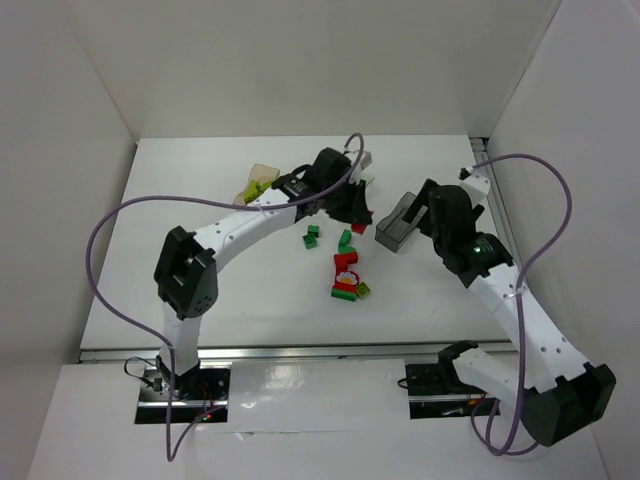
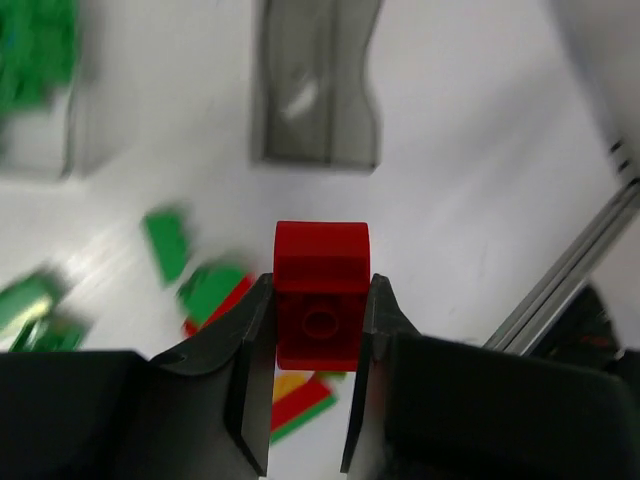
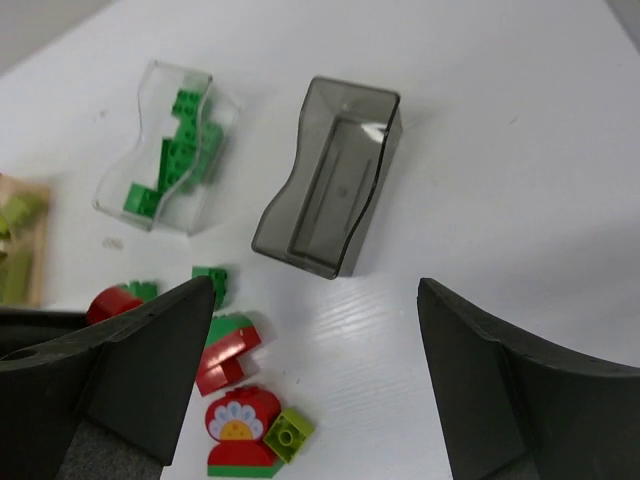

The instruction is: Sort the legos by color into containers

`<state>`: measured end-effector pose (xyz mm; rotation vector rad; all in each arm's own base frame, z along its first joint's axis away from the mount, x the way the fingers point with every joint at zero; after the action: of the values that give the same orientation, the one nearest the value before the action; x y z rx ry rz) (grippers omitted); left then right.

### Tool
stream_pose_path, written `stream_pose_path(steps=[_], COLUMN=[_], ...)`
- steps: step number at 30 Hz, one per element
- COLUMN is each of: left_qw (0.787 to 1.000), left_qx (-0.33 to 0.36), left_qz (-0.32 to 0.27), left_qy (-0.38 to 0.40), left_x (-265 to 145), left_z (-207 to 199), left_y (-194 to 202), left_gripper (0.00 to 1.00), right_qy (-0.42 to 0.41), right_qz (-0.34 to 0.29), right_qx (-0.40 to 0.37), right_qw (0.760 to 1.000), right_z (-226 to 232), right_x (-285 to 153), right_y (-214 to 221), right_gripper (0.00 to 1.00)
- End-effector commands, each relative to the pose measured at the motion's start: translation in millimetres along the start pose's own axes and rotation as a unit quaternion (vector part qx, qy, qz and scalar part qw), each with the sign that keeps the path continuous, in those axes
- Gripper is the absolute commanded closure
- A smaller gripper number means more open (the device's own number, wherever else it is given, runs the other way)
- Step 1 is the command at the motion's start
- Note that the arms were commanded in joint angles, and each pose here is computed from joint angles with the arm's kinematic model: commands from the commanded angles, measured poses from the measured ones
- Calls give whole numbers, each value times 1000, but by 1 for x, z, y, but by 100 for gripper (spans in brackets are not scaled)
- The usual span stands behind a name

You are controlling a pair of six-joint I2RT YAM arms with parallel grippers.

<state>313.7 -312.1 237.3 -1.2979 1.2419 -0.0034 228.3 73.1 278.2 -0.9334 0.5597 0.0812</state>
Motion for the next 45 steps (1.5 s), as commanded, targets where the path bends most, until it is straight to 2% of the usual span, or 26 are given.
stream_pose_path(steps=[1, 2, 4, 5, 8, 10, 11, 12, 14, 16, 17, 21, 22, 26, 27, 29, 30, 31, 32, 33, 35, 36, 37, 38, 43, 45], left_qw=[998, 998, 996, 997, 995, 996, 995, 994, 995, 994, 994, 994, 992, 993, 996, 993, 986, 983, 975, 967, 954, 951, 946, 944, 938, 936], left_qx=[-10, -15, -13, -16, -21, -23, -19, -10, -1, 6, 6, 18, 28, 21, -4, -38, -69, -89, -113, -133, -170, -180, -190, -198, -206, -210], left_qz=[-46, -34, -65, -54, -80, -72, -78, -92, -87, -92, -91, -93, -111, -115, -80, -65, -73, -32, -25, -45, -21, -35, -18, -23, -7, 0], left_qy=[45, 47, 53, 51, 57, 55, 54, 56, 49, 60, 60, 60, 56, -22, -48, -96, -132, -159, -187, -213, -245, -249, -261, -263, -277, -281], left_x=[23, 41, 48, 69, 81, 104, 110, 112, 127, 121, 118, 89, 66, 14, 12, -9, -32, -34, -44, -66, -76, -94, -96, -99, -102, -101], left_z=[-23, -24, -27, -23, -25, -21, -24, -25, -20, -23, -24, -27, -31, -22, -10, 13, 20, 33, 49, 53, 76, 77, 86, 88, 95, 98], left_y=[-36, -33, -54, -50, -68, -63, -64, -72, -69, -73, -73, -74, -84, -82, -64, -53, -53, -28, -20, -18, 12, 15, 32, 35, 57, 62], left_gripper=[100, 100, 100, 100, 100, 94, 87, 63, 38, 15, 11, 8, 8, 16, 21, 22, 24, 24, 24, 22, 21, 21, 21, 21, 21, 21], right_qy=[27, 22, 22, 26, 26, 23, 23, 26, 29, 30, 30, 8, 0, -7, -27, -29, -33, -55, -53, -65, -88, -99, -112, -108, -122, -115], right_qz=[-62, -66, -74, -83, -92, -94, -100, -98, -95, -94, -94, -73, -66, -6, 20, 66, 88, 119, 153, 170, 212, 225, 227, 250, 264, 276], right_qx=[40, 44, 52, 56, 60, 62, 65, 63, 60, 63, 63, 64, 58, 25, 14, -7, -18, -17, -37, -49, -80, -97, -107, -128, -181, -198], right_qw=[997, 997, 996, 995, 994, 993, 993, 993, 993, 993, 993, 995, 996, 1000, 999, 997, 995, 991, 986, 982, 970, 964, 962, 954, 939, 934], right_z=[-7, -10, -12, -14, -17, -18, -19, -20, -21, -21, -21, -17, -17, -13, -11, -16, -17, -13, -13, -9, 6, 12, 24, 29, 51, 59], right_x=[-18, -23, -28, -29, -35, -39, -41, -41, -42, -43, -43, -40, -38, -21, -17, -4, 1, 5, 12, 14, 21, 22, 23, 26, 44, 54], right_y=[-21, -22, -25, -28, -30, -33, -35, -34, -33, -34, -34, -27, -25, -6, 2, 22, 31, 40, 59, 65, 88, 95, 97, 114, 142, 153], right_gripper=[11, 11, 11, 11, 11, 11, 11, 11, 11, 11, 11, 11, 11, 11, 11, 11, 11, 11, 11, 11, 7, 7, 6, 6, 6, 9])
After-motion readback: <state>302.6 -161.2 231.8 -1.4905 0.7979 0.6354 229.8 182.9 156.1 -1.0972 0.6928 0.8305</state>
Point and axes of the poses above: each gripper's point midway between its finger pads, its own x axis out along the fingers, its own z axis along the line the jaws close on, y = z × x, the point moved 10 cm from there along -x, back along the fingers, and after that the axes turned 13 degrees about x, right-handed, at the moved point
